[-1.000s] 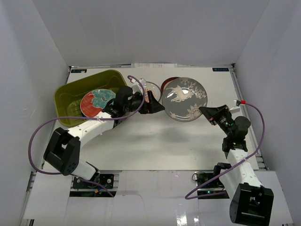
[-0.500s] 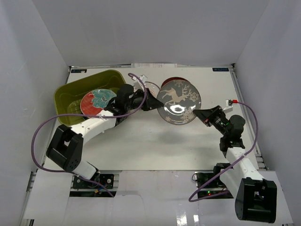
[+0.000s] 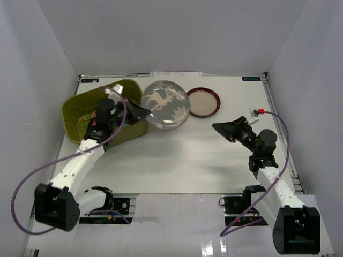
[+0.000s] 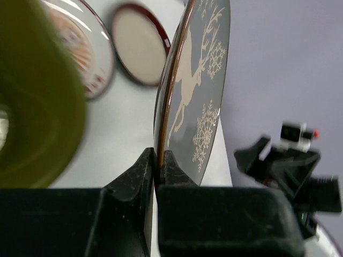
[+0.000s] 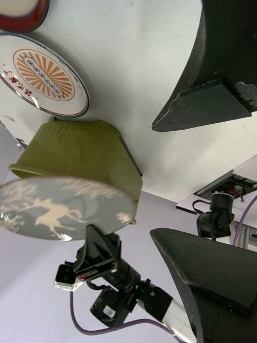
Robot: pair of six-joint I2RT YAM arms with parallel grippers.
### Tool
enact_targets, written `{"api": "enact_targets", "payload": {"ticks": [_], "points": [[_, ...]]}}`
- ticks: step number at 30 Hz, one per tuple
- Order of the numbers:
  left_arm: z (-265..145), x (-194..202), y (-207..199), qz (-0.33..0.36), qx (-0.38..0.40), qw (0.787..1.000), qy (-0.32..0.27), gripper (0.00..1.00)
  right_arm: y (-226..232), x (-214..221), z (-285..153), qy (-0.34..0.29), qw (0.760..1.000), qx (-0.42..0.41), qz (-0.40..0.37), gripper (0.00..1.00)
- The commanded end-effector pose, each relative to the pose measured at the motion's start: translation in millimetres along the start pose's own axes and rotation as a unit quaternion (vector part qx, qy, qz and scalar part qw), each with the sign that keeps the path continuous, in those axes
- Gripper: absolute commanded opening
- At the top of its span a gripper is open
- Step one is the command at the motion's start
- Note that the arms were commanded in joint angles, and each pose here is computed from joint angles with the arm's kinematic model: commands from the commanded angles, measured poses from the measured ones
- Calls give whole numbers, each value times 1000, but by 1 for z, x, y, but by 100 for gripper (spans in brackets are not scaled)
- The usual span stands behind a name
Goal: Place the plates into the plastic bin on the countertop
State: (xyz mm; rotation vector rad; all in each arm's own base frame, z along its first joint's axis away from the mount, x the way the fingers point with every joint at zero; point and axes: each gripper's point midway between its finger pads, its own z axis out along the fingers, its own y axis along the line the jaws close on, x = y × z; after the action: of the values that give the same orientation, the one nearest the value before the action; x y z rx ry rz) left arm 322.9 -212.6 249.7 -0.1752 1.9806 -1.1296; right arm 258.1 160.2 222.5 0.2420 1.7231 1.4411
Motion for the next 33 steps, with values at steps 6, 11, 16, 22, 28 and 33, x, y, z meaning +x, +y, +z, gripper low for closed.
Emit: {"api": "enact_targets", "payload": {"ticks": [6, 11, 16, 22, 28, 33], "points": [[-121, -132, 16, -8, -90, 964, -251, 0, 15, 3, -1, 19, 998, -20, -48, 78], [-137, -140, 79, -22, -193, 943, -271, 0, 4, 5, -2, 20, 998, 2, -65, 77], [-138, -140, 122, -31, -245, 933, -262, 0, -6, 12, -2, 29, 998, 8, -61, 76], [-139, -127, 162, -26, -302, 918, -256, 0, -22, 13, 1, 30, 997, 30, -72, 76], [-132, -108, 199, -38, -346, 912, -219, 0, -38, 16, 9, 32, 996, 50, -69, 76], [-130, -96, 218, -50, -381, 905, -181, 51, -73, 2, 25, -3, 990, 116, -79, 76]]}}
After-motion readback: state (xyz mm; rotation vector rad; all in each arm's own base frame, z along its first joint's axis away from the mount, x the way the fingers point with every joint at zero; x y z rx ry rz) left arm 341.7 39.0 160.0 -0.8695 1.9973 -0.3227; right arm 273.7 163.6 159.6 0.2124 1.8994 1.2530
